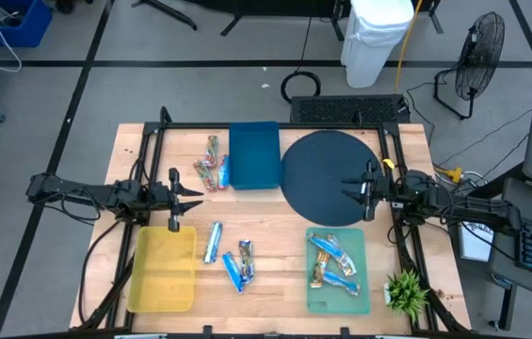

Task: Pick and place Granola Bars by type
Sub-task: Put the red granola bar into the blue bin

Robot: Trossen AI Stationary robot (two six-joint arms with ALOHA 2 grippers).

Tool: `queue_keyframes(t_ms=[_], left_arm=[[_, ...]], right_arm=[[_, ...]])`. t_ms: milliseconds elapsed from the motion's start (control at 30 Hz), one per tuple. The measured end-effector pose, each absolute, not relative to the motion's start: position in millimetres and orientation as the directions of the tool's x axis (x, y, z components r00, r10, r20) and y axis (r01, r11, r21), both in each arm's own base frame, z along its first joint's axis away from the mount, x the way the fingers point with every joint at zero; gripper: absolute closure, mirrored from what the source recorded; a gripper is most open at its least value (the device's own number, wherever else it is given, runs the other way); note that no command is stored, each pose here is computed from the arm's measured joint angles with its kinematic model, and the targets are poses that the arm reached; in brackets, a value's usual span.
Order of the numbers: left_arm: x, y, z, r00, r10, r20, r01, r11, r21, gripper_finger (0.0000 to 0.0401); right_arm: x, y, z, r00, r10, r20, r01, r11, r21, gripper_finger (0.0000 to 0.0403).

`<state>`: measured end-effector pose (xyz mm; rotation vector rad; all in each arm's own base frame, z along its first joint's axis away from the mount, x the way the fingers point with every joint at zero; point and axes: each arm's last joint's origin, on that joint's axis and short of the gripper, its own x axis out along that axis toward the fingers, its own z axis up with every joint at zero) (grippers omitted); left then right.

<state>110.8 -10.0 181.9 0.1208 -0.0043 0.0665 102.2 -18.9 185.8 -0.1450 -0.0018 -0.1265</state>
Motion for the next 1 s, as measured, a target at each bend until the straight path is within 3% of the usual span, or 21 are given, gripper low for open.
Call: queue_keyframes(t_ms=[267,500,667,1000], left_arm=[[111,-10,186,0.996,0.066,0.052,-0.073,0.988,0.137,0.0299],[110,-10,193,0.991,0.067,0.117,-0.055,0.994,-0.098,0.0299],[110,-10,192,0.992,0.067,0.107,-0.058,0.995,-0.084,0.0299],[109,-4,196,0.953,0.265,0.147,-0.259,0.964,-0.063,0.0299]], right_arm=[[102,-19,186,0.992,-0.125,0.011,0.125,0.982,-0.144,0.0277],[102,-19,186,0.992,-0.125,0.011,0.125,0.982,-0.144,0.0277],[102,-19,186,0.992,-0.125,0.011,0.125,0.982,-0.144,0.0277],[102,-19,186,0.992,-0.125,0.011,0.125,0.982,-0.144,0.0277]])
